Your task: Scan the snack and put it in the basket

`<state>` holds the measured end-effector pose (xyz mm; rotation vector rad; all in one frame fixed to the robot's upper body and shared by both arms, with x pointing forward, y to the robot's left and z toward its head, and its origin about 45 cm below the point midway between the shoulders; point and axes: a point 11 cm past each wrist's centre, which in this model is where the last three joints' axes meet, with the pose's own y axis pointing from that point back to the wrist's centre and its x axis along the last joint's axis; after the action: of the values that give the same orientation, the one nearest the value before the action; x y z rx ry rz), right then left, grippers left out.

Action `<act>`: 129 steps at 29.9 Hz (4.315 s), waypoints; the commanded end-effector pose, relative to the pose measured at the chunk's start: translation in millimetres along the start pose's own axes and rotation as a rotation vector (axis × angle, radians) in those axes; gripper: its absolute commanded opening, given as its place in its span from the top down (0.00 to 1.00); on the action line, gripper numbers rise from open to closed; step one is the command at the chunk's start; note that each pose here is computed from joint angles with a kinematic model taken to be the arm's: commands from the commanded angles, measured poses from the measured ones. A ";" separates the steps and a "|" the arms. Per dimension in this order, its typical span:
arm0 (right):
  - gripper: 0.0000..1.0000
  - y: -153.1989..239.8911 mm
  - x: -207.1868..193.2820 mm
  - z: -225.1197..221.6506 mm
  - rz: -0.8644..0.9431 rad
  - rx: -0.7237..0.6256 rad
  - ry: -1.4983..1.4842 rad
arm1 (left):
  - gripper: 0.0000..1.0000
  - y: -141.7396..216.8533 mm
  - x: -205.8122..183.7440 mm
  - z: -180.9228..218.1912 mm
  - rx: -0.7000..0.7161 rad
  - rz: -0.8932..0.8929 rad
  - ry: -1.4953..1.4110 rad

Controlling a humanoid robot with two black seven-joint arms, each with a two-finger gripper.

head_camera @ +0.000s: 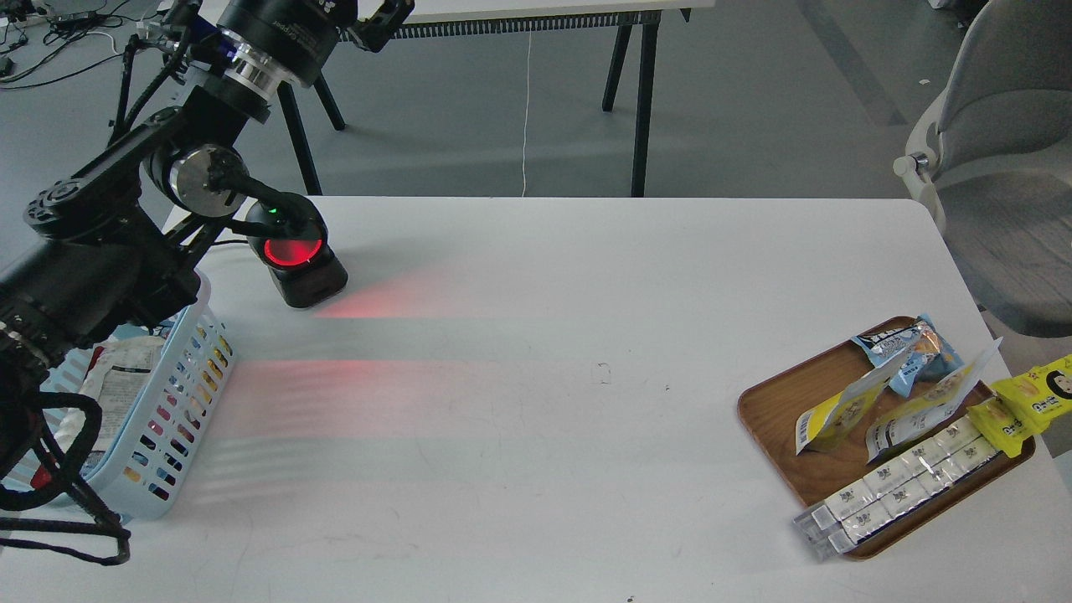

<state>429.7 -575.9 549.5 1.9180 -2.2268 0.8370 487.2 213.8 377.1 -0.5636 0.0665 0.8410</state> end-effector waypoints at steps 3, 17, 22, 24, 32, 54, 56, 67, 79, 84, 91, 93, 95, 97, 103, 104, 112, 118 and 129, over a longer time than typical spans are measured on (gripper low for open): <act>0.01 -3.0 3.6 -12.0 0.075 0.111 -0.178 | 0.00 2.2 0.7 -3.3 0.004 0.004 0.005; 0.01 11.3 26.6 -6.7 0.240 0.256 -0.456 | 0.00 3.5 0.2 -7.0 0.006 0.007 0.014; 0.01 13.5 26.1 -1.2 0.221 0.217 -0.404 | 0.00 -1.3 -8.5 -15.2 0.006 -0.007 0.038; 0.01 12.1 19.3 4.1 0.189 0.181 -0.364 | 0.00 -2.9 -11.5 -18.0 0.006 -0.012 0.046; 0.01 -3.4 -35.5 3.0 -0.020 0.142 -0.362 | 0.00 -2.9 -11.6 -18.0 0.006 -0.012 0.046; 0.01 5.4 -76.7 1.0 -0.113 0.212 -0.636 | 0.00 -3.3 -12.6 -19.2 -0.011 -0.004 0.067; 0.01 12.8 -76.3 2.5 -0.167 0.167 -0.536 | 0.00 -3.6 -12.9 -18.8 -0.013 -0.005 0.068; 0.01 50.4 -154.7 -9.0 -0.748 0.015 0.258 | 0.00 -3.4 -6.7 -6.0 -0.049 0.011 0.067; 0.01 105.2 -199.0 -1.3 -1.146 -0.013 0.805 | 0.00 5.8 7.2 4.9 -0.063 0.042 0.048; 0.01 99.8 -191.2 4.0 -1.143 -0.034 0.889 | 0.00 8.2 8.7 3.2 -0.059 0.047 0.049; 0.01 114.4 -214.4 0.2 -1.301 0.073 1.318 | 0.00 10.2 9.2 0.0 -0.056 0.051 0.055; 0.01 122.0 -221.8 3.9 -1.354 0.112 1.473 | 0.00 11.0 10.1 0.4 -0.057 0.054 0.054; 0.01 127.8 -228.8 4.3 -1.387 0.155 1.585 | 0.00 12.6 11.7 0.6 -0.061 0.060 0.057; 0.01 137.1 -238.6 2.2 -1.419 0.211 1.653 | 0.00 15.8 14.2 -0.4 -0.062 0.069 0.061; 0.01 159.3 -255.9 -11.6 -1.450 0.332 1.713 | 0.00 21.5 18.4 -2.2 -0.055 0.081 0.057; 0.00 159.7 -255.8 -11.7 -1.450 0.333 1.713 | 0.00 21.5 18.4 -2.2 -0.055 0.081 0.057; 0.00 160.9 -254.7 -1.4 -1.477 0.305 1.703 | 0.00 22.3 19.1 -2.2 -0.054 0.083 0.057; 0.00 182.6 -232.1 24.5 -1.540 0.194 1.667 | 0.00 20.7 17.0 -4.0 -0.053 0.079 0.061; 0.00 202.6 -220.3 45.7 -1.607 0.117 1.629 | 0.00 21.4 17.1 -4.9 -0.051 0.080 0.061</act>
<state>306.0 -383.1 368.4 1.2276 0.2788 1.2475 484.2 236.1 359.2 -0.6363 0.1216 0.9073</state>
